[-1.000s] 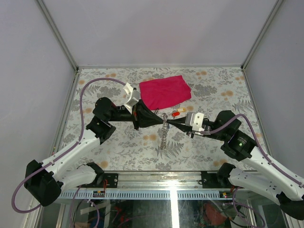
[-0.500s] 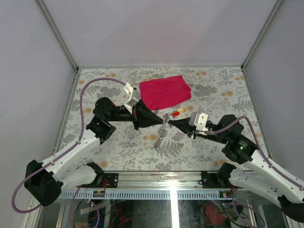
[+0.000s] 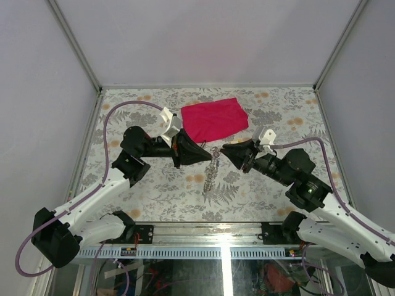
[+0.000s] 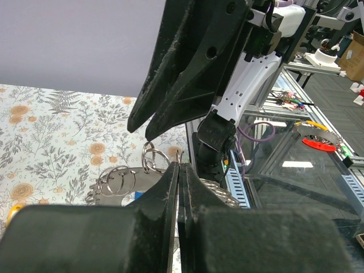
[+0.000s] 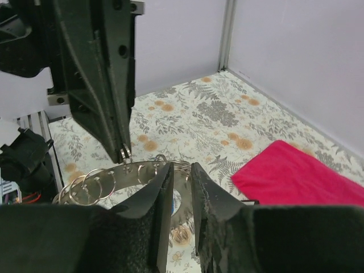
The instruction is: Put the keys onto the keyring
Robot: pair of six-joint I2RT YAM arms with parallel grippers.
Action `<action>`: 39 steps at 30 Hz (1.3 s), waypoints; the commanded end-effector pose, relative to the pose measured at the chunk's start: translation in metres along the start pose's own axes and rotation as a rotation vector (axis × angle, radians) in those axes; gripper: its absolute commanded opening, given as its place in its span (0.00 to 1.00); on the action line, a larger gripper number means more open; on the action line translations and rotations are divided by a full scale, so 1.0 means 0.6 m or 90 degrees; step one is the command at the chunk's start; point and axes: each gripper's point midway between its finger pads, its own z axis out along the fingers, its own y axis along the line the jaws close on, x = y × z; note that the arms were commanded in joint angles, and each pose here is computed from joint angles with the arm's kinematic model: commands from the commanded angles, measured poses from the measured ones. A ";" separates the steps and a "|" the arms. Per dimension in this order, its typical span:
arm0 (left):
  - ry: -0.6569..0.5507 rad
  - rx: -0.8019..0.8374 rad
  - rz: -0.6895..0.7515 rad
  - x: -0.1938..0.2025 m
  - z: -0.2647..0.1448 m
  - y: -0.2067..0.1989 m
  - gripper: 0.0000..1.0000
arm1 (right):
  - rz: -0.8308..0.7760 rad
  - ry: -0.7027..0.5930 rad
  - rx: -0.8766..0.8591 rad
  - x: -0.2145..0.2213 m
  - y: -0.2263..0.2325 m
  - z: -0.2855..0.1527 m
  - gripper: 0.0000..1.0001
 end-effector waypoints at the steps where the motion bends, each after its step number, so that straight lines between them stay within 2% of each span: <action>1: -0.033 0.013 0.057 -0.048 0.002 -0.016 0.00 | 0.054 -0.035 0.051 -0.049 -0.019 0.003 0.26; 11: -0.005 -0.005 0.075 -0.044 -0.001 -0.008 0.00 | -0.080 -0.032 0.013 -0.055 -0.007 -0.031 0.29; 15: 0.017 -0.004 0.094 -0.042 -0.001 -0.005 0.00 | -0.139 -0.039 -0.063 -0.051 0.023 -0.035 0.31; 18: 0.038 0.001 0.102 -0.036 -0.001 -0.004 0.00 | -0.174 -0.073 -0.117 -0.060 0.046 -0.032 0.31; 21: 0.062 0.013 0.114 -0.029 0.000 -0.005 0.00 | -0.182 -0.095 -0.168 -0.075 0.068 -0.023 0.31; 25: 0.083 0.025 0.135 -0.026 0.000 -0.009 0.00 | -0.174 -0.080 -0.208 -0.073 0.080 -0.005 0.32; 39: 0.110 0.060 0.152 -0.019 -0.002 -0.030 0.00 | -0.157 -0.073 -0.228 -0.076 0.087 0.003 0.32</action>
